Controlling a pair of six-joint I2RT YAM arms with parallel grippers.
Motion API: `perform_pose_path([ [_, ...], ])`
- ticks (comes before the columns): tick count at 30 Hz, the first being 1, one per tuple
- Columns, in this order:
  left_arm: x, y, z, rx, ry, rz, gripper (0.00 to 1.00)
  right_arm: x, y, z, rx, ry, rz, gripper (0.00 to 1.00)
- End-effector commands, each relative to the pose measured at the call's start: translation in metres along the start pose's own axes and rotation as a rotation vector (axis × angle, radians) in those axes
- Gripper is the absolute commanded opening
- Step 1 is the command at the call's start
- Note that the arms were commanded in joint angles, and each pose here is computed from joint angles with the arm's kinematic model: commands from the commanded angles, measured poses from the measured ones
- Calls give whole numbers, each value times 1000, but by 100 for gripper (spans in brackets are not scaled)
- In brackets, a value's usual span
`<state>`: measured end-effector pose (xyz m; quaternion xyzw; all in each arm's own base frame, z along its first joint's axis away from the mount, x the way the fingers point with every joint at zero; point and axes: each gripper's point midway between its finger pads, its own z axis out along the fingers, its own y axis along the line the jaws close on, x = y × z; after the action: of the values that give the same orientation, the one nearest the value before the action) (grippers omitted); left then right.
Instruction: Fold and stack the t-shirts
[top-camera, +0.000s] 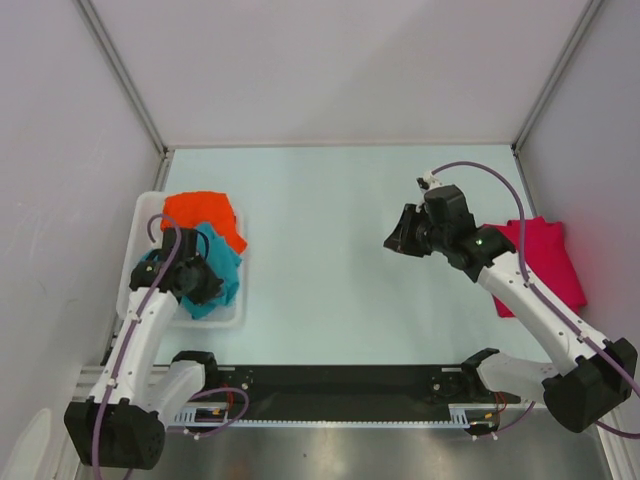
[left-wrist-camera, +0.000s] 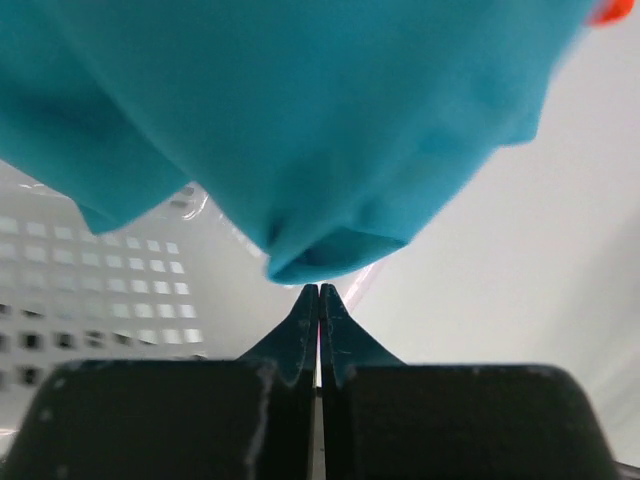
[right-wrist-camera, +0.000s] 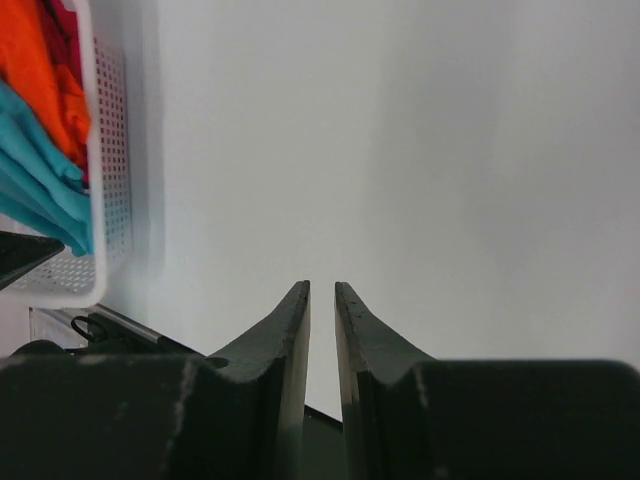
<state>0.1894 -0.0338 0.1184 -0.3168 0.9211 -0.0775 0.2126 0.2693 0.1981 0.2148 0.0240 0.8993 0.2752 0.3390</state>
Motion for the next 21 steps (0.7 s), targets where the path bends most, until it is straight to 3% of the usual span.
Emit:
perform_pose_path([
  [1,3,-2,2,34,23,4,0,-5,4,0,-24,-17,-13,22],
  [9,7,0,9,36,41,31,0,1,0,5,-16,0,-11,21],
  [14,2,20,5,-65,6,92,1,3,-1,8,-14,6,-7,22],
  [19,0,27,4,-101,-1,119,15,4,0,14,-18,20,-4,21],
  [21,3,26,4,-96,8,132,27,4,0,14,-19,21,-7,21],
])
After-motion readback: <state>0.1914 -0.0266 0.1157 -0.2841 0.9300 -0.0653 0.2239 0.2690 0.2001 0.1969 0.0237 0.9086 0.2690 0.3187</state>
